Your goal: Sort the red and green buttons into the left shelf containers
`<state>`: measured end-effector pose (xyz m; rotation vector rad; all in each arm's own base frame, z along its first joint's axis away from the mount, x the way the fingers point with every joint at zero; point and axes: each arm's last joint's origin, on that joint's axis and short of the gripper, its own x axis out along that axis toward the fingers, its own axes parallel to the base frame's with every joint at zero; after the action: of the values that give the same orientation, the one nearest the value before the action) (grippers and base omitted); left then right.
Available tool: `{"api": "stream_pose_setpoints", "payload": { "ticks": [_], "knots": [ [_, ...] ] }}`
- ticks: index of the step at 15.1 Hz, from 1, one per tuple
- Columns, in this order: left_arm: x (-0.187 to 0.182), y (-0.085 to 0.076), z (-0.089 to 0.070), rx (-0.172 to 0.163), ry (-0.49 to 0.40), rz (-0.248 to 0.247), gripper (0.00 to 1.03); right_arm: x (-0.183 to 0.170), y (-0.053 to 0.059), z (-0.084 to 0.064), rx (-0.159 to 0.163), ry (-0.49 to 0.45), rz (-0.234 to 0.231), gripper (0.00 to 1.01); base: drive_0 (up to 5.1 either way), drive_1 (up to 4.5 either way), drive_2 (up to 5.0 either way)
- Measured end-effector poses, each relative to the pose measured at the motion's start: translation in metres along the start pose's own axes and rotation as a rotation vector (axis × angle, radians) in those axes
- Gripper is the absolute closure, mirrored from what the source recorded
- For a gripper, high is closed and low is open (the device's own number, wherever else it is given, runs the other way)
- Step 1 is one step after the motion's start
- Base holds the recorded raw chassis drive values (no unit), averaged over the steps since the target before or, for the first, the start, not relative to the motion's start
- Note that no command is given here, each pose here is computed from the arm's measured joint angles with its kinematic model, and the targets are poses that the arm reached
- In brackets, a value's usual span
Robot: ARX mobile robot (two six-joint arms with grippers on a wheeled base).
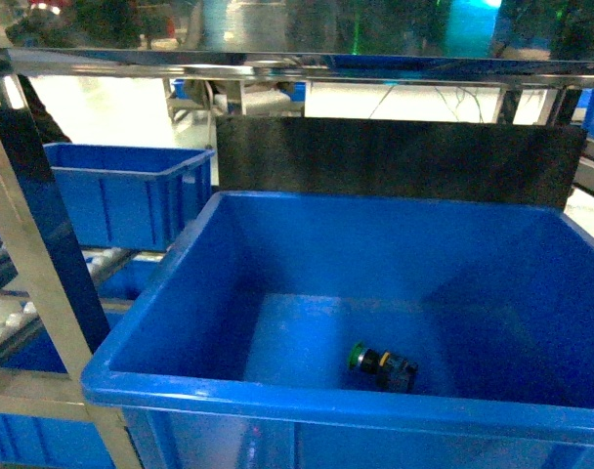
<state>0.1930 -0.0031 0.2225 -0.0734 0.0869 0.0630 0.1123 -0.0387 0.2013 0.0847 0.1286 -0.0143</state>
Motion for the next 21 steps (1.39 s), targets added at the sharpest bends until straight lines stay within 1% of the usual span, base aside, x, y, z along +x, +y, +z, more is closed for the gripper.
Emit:
{"api": "stream_pose_setpoints", "payload": {
  "ticks": [2,3,4,6,7,8,9,10,11,12,13,14,15,16,17,18,19,20,21],
  "knots": [
    [0.000,0.000,0.000,0.000,0.003,-0.001,0.73,0.002,-0.001,-0.003,0.009,0.024,0.008,0.03,0.0,0.00,0.0],
    [0.000,-0.003,-0.003,0.001,0.029,-0.018,0.73,0.002,-0.001,-0.003,0.010,0.025,0.008,0.03,0.0,0.00,0.0],
    [0.002,-0.007,-0.007,-0.010,0.056,-0.037,0.73,0.001,0.000,-0.003,0.008,0.022,0.009,0.03,0.0,0.00,0.0],
    [0.005,-0.013,-0.020,-0.017,0.144,-0.058,0.73,0.001,-0.001,-0.003,0.009,0.023,0.008,0.03,0.0,0.00,0.0],
    [0.004,-0.017,-0.026,-0.015,0.191,-0.107,0.73,0.001,-0.001,-0.003,0.009,0.023,0.008,0.03,0.0,0.00,0.0],
    [0.006,-0.023,-0.029,-0.015,0.197,-0.167,0.73,0.001,-0.001,-0.003,0.009,0.023,0.008,0.03,0.0,0.00,0.0],
    [0.011,-0.033,-0.035,0.002,0.213,-0.224,0.73,0.001,-0.001,-0.003,0.009,0.023,0.008,0.03,0.0,0.00,0.0],
    [0.019,-0.050,-0.050,0.039,0.258,-0.276,0.73,0.001,-0.001,-0.003,0.009,0.023,0.008,0.03,0.0,0.00,0.0],
    [0.027,-0.069,-0.060,0.082,0.300,-0.333,0.73,0.001,-0.001,-0.003,0.009,0.023,0.008,0.03,0.0,0.00,0.0],
    [0.037,-0.088,-0.061,0.103,0.282,-0.369,0.73,0.001,-0.001,-0.003,0.009,0.023,0.009,0.03,0.0,0.00,0.0],
    [0.048,-0.107,-0.062,0.115,0.267,-0.391,0.73,0.001,-0.001,-0.003,0.009,0.023,0.008,0.03,0.0,0.00,0.0],
    [0.066,-0.130,-0.072,0.134,0.293,-0.403,0.73,0.001,-0.001,-0.003,0.009,0.023,0.008,0.03,0.0,0.00,0.0],
    [0.076,-0.140,-0.084,0.149,0.333,-0.403,0.73,0.001,-0.001,-0.003,0.009,0.023,0.008,0.03,0.0,0.00,0.0],
    [0.096,-0.158,-0.103,0.163,0.390,-0.396,0.73,0.001,-0.001,-0.003,0.009,0.023,0.008,0.03,0.0,0.00,0.0],
    [0.110,-0.168,-0.111,0.171,0.409,-0.384,0.73,0.001,-0.001,-0.003,0.009,0.023,0.008,0.03,0.0,0.00,0.0],
    [0.120,-0.174,-0.117,0.171,0.419,-0.374,0.73,0.001,-0.001,-0.003,0.009,0.023,0.009,0.03,0.0,0.00,0.0],
    [0.136,-0.183,-0.124,0.173,0.436,-0.354,0.73,0.001,-0.001,-0.003,0.009,0.023,0.008,0.03,0.0,0.00,0.0],
    [0.150,-0.189,-0.131,0.159,0.454,-0.340,0.73,0.001,-0.001,-0.003,0.009,0.023,0.008,0.03,0.0,0.00,0.0],
    [0.166,-0.195,-0.141,0.141,0.481,-0.312,0.73,0.001,-0.001,-0.003,0.009,0.023,0.008,0.03,0.0,0.00,0.0]
  ]
}}
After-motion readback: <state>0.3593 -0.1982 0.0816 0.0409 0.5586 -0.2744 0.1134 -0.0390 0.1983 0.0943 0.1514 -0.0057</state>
